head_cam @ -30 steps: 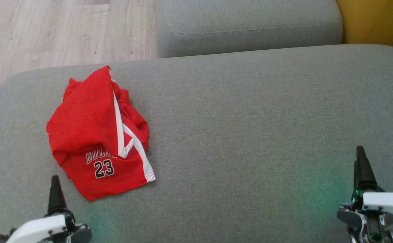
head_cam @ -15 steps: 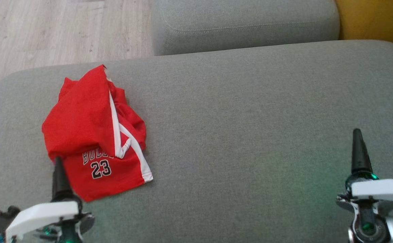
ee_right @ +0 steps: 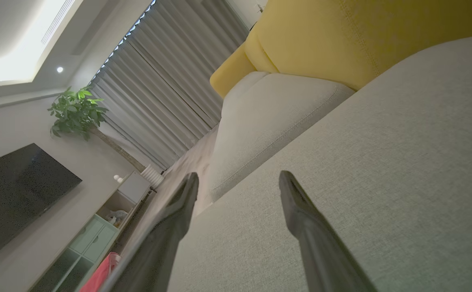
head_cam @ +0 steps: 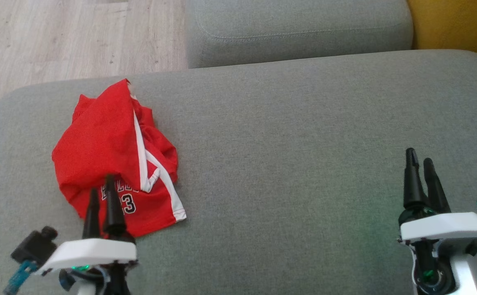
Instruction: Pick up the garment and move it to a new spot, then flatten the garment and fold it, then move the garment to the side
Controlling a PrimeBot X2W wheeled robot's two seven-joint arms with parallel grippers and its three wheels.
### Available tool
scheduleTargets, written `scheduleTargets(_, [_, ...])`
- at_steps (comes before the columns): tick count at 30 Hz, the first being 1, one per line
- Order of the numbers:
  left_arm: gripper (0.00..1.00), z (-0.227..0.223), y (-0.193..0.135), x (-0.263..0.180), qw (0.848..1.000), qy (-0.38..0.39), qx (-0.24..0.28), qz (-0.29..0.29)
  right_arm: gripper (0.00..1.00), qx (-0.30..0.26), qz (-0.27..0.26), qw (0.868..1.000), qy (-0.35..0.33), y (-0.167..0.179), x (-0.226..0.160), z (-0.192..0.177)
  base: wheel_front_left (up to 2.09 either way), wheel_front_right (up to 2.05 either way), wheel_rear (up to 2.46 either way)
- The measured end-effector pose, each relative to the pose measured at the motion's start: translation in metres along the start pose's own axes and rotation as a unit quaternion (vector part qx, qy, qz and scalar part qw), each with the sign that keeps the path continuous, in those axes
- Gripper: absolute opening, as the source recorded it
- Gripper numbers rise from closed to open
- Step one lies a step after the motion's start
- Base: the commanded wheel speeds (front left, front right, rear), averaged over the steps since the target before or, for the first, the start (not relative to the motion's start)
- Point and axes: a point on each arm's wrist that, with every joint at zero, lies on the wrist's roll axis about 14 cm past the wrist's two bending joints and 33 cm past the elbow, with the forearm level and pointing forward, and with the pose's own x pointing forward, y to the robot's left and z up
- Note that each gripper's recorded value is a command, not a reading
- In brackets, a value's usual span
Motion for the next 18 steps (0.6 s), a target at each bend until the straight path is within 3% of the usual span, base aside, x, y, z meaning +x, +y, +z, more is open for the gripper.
scheduleTargets(9, [1.00,-0.015,-0.016,0.000,0.995,0.018,0.091,-0.033,1.00,-0.089,0.020,0.996,0.004,0.010,0.001,-0.005,0.00,0.00,0.00])
scheduleTargets(18, [1.00,-0.028,-0.023,0.003,0.981,0.034,0.184,-0.046,1.00,-0.164,0.039,0.986,0.004,0.020,0.003,-0.008,0.00,0.00,0.00])
